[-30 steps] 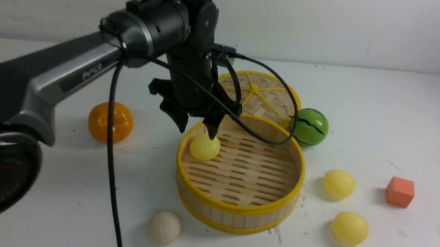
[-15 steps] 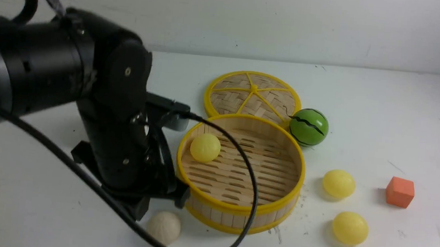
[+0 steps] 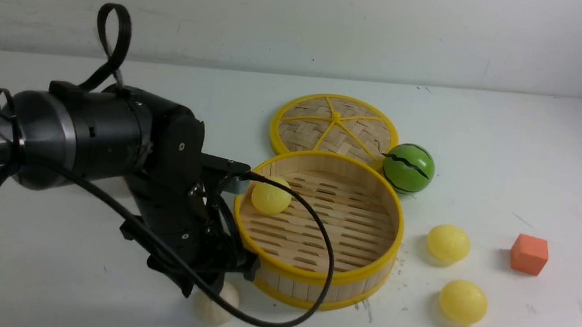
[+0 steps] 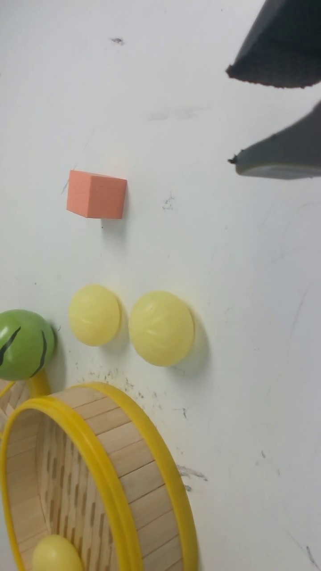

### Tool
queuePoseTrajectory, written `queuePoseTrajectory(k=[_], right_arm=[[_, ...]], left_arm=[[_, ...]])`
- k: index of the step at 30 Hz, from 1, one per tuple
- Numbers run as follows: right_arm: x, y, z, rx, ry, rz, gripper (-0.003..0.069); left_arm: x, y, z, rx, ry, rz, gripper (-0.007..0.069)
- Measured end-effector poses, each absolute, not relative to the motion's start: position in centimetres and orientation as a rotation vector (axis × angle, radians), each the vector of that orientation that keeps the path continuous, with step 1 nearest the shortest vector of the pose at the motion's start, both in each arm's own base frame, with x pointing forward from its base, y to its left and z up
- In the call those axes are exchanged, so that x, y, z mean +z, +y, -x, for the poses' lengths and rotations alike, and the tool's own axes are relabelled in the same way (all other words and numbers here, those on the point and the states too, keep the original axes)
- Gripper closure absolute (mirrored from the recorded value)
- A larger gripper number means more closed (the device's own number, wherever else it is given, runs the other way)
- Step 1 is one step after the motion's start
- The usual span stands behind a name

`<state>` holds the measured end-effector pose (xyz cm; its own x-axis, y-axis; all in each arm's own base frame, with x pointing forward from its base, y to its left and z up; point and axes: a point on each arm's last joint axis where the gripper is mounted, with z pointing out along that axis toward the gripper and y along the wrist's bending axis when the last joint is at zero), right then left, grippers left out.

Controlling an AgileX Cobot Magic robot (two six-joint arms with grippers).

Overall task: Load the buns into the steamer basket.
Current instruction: Use the left arm to grab a steamed stuffed bun

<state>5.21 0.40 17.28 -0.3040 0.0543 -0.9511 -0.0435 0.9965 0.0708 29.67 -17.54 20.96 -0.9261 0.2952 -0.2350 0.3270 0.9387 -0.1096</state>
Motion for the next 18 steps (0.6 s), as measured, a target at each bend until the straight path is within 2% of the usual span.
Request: queuePoseTrajectory(k=[6,12,18], right_arm=[[17.3,0.4,-5.2,0.097,1.877,-0.008,0.042],[17.3,0.4,-5.2,0.097,1.877,-0.008,0.042],[17.3,0.4,-5.2,0.097,1.877,-0.008,0.042]], left_arm=[[20.6,-18.0,-30.1,-0.259,2.833,-0.507,0.034],[19.3,-18.2,-30.7,-0.233,2.832,-0.528,0.0379],[18.4,-18.2,-31.0,-0.204,2.844,-0.55,0.0384]])
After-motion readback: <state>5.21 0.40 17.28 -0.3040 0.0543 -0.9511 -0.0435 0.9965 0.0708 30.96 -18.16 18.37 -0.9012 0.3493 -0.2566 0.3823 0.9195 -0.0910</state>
